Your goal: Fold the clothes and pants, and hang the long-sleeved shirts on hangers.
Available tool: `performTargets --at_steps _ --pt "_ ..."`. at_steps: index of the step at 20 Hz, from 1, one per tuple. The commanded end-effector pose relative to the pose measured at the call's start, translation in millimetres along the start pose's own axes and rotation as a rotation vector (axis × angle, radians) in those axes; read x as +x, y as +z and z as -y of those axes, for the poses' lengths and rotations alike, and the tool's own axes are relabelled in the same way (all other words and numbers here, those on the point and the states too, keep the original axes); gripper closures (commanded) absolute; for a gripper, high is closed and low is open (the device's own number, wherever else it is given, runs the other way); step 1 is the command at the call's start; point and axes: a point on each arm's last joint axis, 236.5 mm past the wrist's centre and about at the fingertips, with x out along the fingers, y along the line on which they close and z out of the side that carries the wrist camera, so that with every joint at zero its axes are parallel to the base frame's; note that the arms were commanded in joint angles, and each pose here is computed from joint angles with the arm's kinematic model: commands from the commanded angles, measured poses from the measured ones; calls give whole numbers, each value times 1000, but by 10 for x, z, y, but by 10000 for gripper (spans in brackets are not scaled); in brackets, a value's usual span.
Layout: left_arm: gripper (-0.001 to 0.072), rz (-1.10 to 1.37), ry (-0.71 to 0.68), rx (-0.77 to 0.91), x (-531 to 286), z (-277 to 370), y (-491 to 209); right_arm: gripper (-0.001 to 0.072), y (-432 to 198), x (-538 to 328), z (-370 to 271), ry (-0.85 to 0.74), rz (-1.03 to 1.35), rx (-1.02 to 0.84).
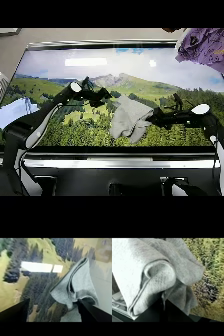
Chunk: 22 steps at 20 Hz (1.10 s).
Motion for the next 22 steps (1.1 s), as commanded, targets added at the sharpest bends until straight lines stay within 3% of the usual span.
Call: performTargets --at_steps 1,4,11,12,13,14,18,22 --pt "55 -51 3 7 197 38 -228 682 4 -14 5 -5 5 0" --pt "83 -85 -20 -32 365 63 -365 681 1 -14 -1 -3 3 1" --pt "338 -57 -69 -105 530 114 -330 681 -43 -14 -7 0 -15 0" --pt "400 -61 -70 -107 546 111 -345 681 -39 -14 -9 0 -14 0" --pt "569 -61 -68 -108 553 102 -345 681 -40 -14 -9 0 -14 0" --pt "690 -58 -69 -103 551 103 -337 681 -42 -13 -10 1 -15 0" --pt "694 -34 -82 -52 377 183 -155 681 -12 -55 -65 8 -3 -25" --pt "697 68 -13 107 -188 321 186 681 122 -280 -303 22 72 -120"
